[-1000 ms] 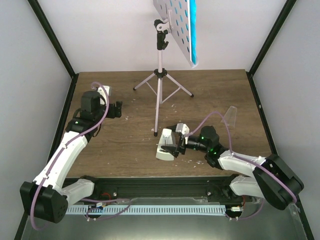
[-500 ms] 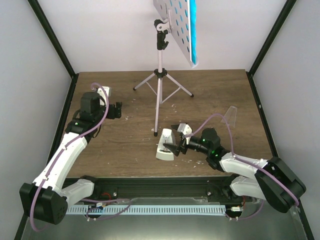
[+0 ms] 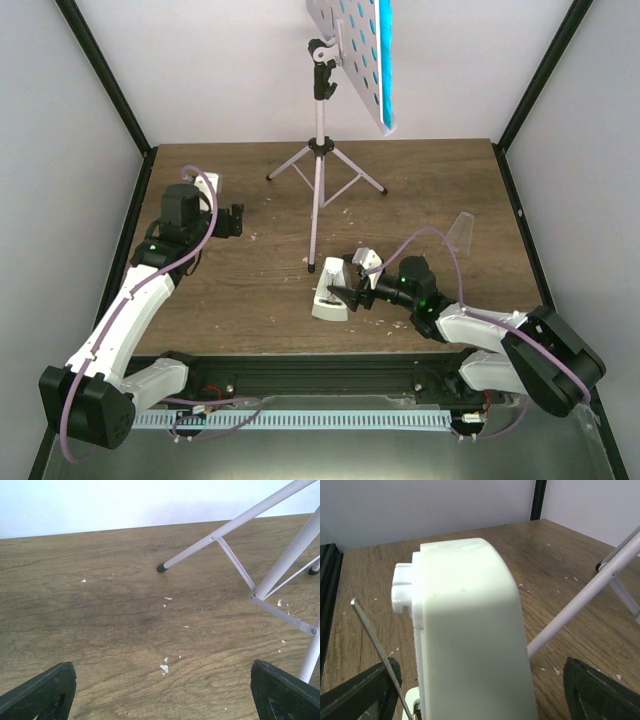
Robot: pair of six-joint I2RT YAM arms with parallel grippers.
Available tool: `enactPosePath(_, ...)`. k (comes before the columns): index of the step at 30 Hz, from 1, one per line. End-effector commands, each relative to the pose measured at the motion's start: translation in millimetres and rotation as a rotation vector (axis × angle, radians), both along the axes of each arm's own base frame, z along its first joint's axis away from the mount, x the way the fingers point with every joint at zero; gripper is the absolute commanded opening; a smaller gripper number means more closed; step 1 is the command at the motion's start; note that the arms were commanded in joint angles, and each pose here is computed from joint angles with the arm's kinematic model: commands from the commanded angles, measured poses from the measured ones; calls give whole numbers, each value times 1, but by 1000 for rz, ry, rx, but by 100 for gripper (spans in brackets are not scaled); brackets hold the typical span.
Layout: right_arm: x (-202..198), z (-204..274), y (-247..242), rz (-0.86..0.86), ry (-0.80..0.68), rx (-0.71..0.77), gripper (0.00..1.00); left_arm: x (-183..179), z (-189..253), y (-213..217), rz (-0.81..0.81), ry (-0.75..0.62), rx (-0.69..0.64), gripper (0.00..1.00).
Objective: Pack up the instrument practice props
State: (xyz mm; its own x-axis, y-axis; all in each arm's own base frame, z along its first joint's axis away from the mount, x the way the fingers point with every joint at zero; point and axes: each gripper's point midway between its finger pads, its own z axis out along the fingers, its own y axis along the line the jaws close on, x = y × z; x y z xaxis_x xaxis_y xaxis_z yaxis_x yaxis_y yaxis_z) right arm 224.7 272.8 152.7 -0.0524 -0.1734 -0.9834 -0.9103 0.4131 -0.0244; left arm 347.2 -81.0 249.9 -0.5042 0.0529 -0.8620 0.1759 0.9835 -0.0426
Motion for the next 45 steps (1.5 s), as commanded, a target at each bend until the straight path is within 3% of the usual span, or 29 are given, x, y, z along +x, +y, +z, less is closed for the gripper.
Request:
enactPosePath(1,4,9,2,-16,-31,5,87,1,1,0,-7,-15,8,96)
enactPosePath(15,7,2,1,-33,-12,-12,77,1,3,-2,-19,-20,2,96)
enactPosePath(45,-3,8,4,16,3,39,71,-1,3,-1,-20,-22,12,96)
